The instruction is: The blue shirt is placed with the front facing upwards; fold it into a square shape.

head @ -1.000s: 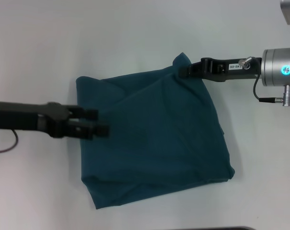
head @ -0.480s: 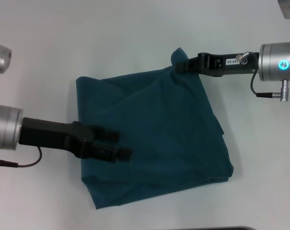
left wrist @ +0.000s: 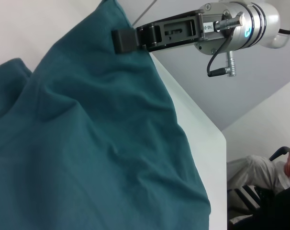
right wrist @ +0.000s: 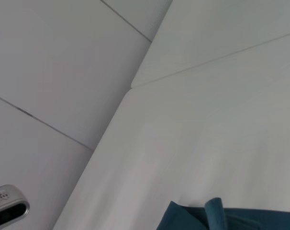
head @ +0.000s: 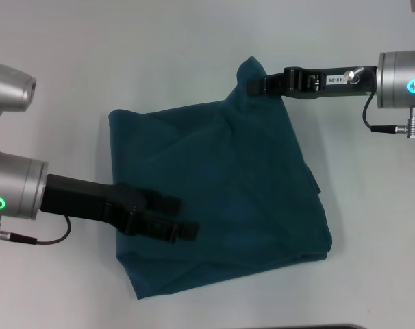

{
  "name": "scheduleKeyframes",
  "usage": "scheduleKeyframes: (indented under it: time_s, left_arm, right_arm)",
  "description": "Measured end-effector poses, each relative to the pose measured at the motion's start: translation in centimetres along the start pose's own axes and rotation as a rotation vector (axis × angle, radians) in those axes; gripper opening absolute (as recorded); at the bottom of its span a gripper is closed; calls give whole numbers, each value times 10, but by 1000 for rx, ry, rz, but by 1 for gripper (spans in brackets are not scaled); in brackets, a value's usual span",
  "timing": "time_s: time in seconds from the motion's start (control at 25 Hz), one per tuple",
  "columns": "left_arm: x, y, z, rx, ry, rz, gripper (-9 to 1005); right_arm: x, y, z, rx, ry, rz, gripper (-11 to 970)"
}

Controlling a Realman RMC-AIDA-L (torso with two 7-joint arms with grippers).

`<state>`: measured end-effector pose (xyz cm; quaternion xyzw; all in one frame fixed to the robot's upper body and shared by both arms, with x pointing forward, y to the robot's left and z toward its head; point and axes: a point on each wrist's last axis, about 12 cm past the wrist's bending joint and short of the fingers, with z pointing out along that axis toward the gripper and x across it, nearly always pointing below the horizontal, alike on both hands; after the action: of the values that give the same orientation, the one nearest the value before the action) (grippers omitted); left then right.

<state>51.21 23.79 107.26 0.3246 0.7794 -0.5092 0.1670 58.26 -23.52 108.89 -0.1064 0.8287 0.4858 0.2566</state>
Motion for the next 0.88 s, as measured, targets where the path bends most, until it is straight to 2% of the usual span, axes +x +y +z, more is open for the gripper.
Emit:
scheduleKeyframes:
  time_s: [0.24,0.64,0.88]
  left_arm:
    - [0,0,4,3,9,-1,950]
    - [-3,-1,11,12,24,4,949]
    - [-4,-2,14,19,34,7,948]
  right_arm:
    - [6,-9,-9,33,-17,19,95]
    - [17,-29,-19,151,-46,63,123]
    - [19,-31,-16,173,-50,67,139]
